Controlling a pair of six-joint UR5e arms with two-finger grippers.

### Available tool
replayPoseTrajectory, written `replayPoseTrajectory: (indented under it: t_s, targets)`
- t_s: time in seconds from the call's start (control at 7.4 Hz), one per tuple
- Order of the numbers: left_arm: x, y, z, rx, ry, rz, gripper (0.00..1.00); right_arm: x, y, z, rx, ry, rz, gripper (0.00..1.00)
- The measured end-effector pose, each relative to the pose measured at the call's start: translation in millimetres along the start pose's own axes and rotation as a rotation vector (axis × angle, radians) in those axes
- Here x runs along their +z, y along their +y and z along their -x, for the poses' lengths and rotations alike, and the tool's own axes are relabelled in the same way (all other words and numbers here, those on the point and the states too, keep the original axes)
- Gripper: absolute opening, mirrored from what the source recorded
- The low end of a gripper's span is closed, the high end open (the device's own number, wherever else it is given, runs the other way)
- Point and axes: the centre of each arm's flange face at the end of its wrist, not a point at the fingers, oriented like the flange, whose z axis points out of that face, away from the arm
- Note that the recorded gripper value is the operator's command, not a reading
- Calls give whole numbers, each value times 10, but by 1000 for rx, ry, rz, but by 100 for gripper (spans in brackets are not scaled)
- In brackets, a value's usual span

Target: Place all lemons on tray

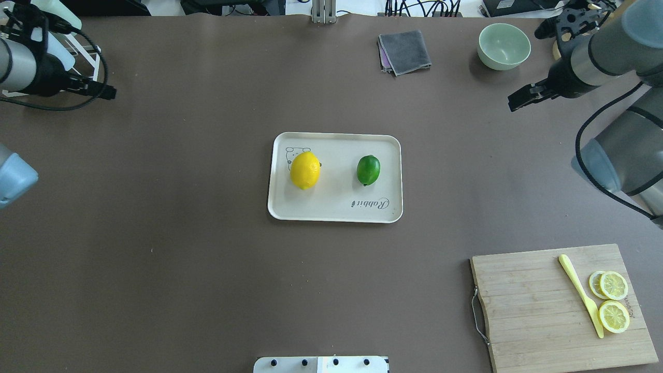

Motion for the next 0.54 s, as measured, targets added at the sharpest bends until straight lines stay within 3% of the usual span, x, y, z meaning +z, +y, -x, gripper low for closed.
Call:
replayPoseTrajectory:
  t_s: [0.27, 0.54]
  targets:
    - [-473, 231, 1243, 8, -4, 79, 98, -132, 369, -1065, -40, 66, 54, 100]
    - [-869, 381, 2113, 30, -62, 189, 98, -453, 796, -2043, -3, 61, 144, 100]
